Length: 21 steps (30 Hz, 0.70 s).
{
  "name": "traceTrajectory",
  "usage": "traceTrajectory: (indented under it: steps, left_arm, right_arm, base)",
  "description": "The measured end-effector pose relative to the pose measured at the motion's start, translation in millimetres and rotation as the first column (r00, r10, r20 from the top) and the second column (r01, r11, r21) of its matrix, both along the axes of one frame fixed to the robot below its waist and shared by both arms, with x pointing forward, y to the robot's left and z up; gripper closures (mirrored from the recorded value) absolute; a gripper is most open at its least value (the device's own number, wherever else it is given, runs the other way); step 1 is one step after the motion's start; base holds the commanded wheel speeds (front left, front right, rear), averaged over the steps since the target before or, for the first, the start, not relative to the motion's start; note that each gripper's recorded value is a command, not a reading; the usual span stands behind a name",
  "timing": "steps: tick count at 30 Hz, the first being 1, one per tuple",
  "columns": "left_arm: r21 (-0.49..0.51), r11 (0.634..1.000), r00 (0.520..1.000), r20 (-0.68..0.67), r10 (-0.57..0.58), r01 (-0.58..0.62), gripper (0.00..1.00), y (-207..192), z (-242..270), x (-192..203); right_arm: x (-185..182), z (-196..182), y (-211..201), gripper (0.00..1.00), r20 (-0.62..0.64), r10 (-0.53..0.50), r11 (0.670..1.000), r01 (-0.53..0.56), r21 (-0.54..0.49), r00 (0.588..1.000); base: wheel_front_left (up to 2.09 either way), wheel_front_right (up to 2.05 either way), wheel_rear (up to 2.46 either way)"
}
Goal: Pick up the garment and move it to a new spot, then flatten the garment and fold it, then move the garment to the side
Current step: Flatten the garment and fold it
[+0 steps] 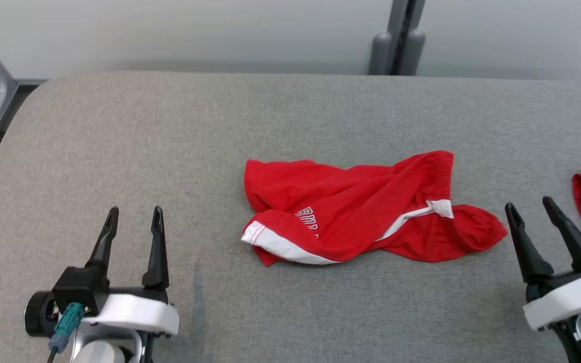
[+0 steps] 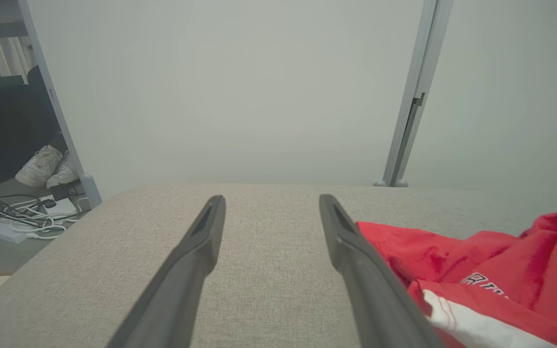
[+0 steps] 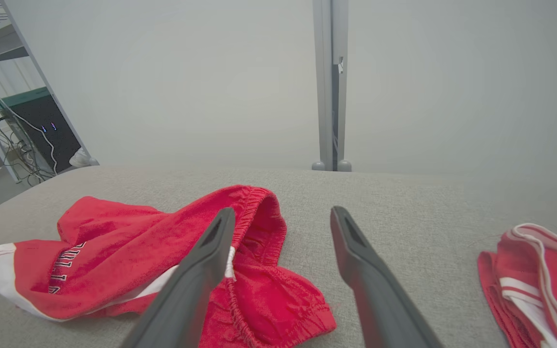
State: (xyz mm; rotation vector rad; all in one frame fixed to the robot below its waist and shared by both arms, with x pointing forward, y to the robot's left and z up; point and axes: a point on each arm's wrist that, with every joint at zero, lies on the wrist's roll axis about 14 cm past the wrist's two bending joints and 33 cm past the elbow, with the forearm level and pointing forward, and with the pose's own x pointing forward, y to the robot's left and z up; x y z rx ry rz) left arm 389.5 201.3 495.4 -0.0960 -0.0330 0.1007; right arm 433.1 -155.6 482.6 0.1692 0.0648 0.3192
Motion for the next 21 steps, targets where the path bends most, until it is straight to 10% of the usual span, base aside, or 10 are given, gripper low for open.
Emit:
traceTrajectory:
  steps: [21]
  left_arm:
    - [-0.003,0.998,0.996,-0.064,-0.066,0.066,0.0,-21,-4,-36]
  right_arm:
    - [-79,45,-37,0.0,0.089,-0.18,0.983,0.182,-0.007,0.98]
  base:
    - [0.0,0.0,0.0]
